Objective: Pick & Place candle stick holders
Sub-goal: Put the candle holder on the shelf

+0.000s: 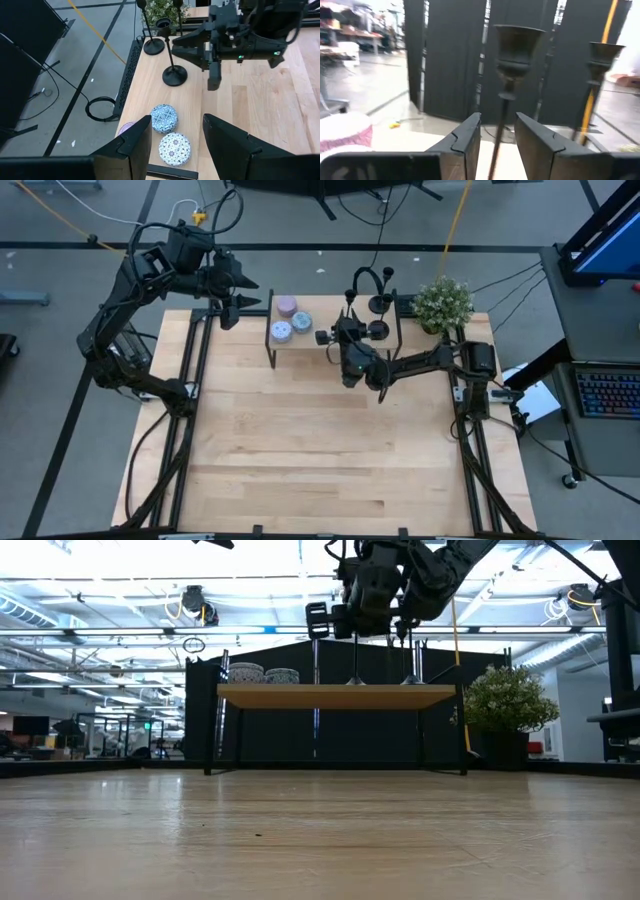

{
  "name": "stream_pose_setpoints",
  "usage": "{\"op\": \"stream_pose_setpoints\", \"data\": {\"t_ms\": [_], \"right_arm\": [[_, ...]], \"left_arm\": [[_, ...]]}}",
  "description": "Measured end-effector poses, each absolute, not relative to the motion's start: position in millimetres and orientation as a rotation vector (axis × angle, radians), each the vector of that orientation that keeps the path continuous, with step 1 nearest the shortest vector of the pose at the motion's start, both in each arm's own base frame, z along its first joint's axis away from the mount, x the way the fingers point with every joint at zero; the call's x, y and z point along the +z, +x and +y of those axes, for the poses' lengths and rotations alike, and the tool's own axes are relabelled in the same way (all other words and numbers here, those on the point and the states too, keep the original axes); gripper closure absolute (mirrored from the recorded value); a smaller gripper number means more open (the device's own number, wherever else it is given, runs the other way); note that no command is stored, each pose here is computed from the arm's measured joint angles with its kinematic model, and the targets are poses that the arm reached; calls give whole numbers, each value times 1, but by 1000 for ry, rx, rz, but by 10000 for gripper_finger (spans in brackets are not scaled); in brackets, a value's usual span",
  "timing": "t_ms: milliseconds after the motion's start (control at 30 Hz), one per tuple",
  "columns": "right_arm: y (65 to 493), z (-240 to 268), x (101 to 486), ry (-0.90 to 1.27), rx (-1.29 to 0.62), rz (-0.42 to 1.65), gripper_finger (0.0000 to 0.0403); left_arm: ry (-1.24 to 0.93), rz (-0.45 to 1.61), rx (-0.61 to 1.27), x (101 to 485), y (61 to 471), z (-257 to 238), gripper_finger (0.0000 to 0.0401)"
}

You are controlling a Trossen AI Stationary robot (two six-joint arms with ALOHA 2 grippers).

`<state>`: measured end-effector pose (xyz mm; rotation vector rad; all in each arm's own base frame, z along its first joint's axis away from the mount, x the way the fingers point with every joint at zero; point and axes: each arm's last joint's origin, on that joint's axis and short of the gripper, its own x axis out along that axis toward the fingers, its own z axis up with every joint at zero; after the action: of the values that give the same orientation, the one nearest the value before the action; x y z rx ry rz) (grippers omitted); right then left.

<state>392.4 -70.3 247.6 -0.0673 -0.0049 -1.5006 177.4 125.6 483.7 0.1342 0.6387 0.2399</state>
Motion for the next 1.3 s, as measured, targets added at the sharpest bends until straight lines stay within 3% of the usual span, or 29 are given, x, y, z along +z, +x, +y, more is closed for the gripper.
{"op": "stream_pose_setpoints", "data": {"t_ms": [233,400,733,1300], "right_arm": [[389,-45,252,-87,-1603,87,287],[389,-19,256,-93,-1543,90,295],[390,6,256,-89,-1478,81,397],[385,-20,226,-9,-1394,-19,402]], "left_arm": [[136,639,239,484,177,126,217],[137,638,239,484,177,126,217],[130,617,185,484,178,124,217],[125,599,154,485,179,123,217]]}}
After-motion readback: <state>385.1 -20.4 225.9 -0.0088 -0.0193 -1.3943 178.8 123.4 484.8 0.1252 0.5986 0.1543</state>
